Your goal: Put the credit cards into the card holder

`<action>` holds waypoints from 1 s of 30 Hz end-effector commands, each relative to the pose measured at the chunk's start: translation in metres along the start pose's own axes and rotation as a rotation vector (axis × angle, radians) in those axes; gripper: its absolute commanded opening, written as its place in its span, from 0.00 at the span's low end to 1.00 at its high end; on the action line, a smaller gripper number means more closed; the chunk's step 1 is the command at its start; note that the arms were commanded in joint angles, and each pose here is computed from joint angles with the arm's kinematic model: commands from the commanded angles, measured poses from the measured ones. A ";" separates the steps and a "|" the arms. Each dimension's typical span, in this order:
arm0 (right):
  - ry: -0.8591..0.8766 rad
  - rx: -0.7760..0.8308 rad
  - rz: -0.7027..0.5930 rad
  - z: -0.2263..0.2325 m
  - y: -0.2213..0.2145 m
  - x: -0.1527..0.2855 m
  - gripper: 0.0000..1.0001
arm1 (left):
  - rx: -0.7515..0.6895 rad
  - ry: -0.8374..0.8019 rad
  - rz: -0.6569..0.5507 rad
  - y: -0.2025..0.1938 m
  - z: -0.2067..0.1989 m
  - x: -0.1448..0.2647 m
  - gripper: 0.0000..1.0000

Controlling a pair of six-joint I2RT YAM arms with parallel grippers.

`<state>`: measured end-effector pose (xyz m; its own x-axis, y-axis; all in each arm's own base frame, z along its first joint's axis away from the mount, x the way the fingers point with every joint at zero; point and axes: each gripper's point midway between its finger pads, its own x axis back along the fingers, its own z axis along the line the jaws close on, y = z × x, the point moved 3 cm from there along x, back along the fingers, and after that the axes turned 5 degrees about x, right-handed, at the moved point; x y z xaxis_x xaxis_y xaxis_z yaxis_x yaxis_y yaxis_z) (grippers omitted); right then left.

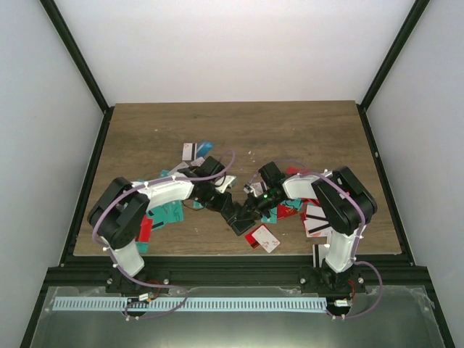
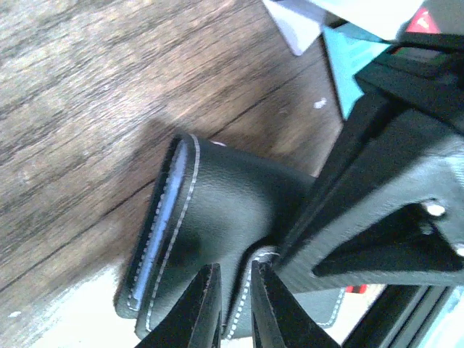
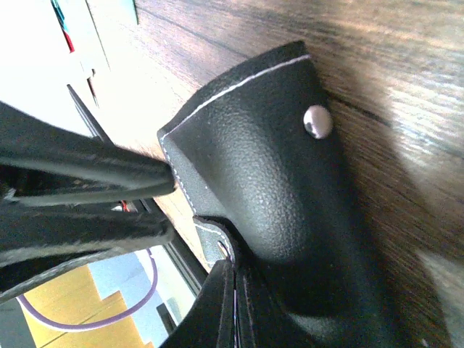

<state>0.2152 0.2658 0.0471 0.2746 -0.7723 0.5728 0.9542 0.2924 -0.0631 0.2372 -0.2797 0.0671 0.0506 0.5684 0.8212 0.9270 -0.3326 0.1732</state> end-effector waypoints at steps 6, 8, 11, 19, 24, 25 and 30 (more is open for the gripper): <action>-0.271 -0.203 0.073 -0.066 -0.037 -0.012 0.01 | -0.039 -0.051 0.011 -0.002 -0.028 0.018 0.04; -0.272 -0.208 0.075 -0.067 -0.039 -0.013 0.01 | -0.037 -0.042 0.023 -0.003 -0.028 0.015 0.04; -0.275 -0.213 0.076 -0.068 -0.041 -0.012 0.01 | -0.033 -0.036 0.043 -0.004 -0.032 0.010 0.04; -0.269 -0.248 0.084 -0.076 -0.052 -0.016 0.01 | 0.021 0.120 0.245 -0.055 0.001 -0.052 0.04; -0.251 -0.258 0.093 -0.079 -0.060 -0.019 0.01 | 0.077 0.198 0.333 -0.099 0.020 -0.078 0.04; -0.251 -0.259 0.093 -0.079 -0.060 -0.019 0.01 | 0.091 0.205 0.335 -0.103 0.022 -0.078 0.04; -0.265 -0.248 0.082 -0.077 -0.059 -0.015 0.01 | 0.162 0.303 0.358 -0.121 0.039 -0.068 0.04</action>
<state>0.2080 0.2586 0.0410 0.2612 -0.8045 0.5334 0.9602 0.2730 -0.0584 0.2033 -0.3031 0.0571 0.1275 0.5352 0.8350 0.9363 -0.3427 0.0767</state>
